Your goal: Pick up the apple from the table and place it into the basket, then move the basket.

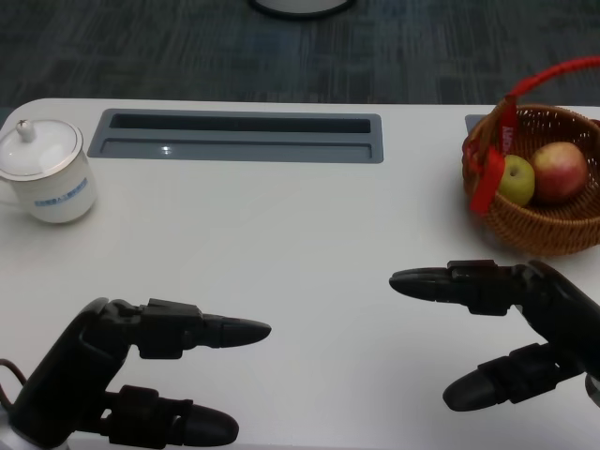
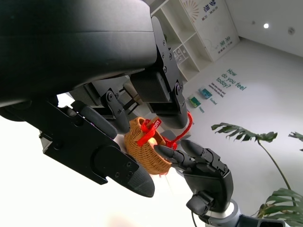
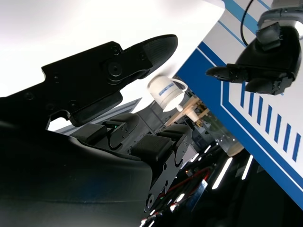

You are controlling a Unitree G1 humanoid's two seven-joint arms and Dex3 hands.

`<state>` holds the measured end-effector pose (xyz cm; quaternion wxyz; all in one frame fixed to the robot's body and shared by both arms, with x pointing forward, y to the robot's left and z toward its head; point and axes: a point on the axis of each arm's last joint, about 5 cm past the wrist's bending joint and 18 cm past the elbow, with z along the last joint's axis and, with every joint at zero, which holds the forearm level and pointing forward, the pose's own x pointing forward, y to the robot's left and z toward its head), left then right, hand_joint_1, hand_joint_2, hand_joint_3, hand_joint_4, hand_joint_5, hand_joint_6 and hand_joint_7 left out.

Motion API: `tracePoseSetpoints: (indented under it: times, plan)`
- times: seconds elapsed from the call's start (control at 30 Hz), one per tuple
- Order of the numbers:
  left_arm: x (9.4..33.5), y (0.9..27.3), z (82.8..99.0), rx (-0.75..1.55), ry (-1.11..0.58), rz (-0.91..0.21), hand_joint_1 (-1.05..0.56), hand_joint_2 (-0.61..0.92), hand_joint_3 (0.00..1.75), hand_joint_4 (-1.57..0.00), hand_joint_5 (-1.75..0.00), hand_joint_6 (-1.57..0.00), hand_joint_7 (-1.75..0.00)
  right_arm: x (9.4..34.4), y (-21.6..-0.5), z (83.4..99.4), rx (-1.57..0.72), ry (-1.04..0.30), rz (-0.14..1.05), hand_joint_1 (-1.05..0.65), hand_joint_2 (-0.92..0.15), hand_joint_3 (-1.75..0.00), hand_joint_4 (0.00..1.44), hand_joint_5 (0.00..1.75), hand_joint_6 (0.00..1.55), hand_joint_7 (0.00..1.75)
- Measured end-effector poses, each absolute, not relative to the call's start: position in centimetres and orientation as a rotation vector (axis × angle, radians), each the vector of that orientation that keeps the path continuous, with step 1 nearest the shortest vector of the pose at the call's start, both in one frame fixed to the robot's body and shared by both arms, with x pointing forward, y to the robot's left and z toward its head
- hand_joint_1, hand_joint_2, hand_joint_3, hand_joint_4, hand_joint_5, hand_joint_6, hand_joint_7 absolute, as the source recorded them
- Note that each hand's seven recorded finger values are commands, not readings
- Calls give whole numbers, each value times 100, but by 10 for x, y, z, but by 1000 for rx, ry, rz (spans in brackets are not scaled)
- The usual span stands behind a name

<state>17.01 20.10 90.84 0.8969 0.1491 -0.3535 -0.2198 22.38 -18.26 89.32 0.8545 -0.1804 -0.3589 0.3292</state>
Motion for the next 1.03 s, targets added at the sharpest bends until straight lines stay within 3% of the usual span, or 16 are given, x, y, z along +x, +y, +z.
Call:
tracePoseSetpoints:
  times: [0.57, 1.03]
  plan:
    - [171, 205, 910, 319, -752, -423, -43, 67, 0, -103, 0, -94, 0, 223, -163, 882, -240, -774, 704, -27, -75, 0, 76, 0, 73, 0]
    - [171, 203, 910, 319, -753, -420, -42, 67, 0, -104, -1, -95, -1, 223, -157, 880, -222, -762, 737, -34, -73, 0, 72, 0, 68, 0]
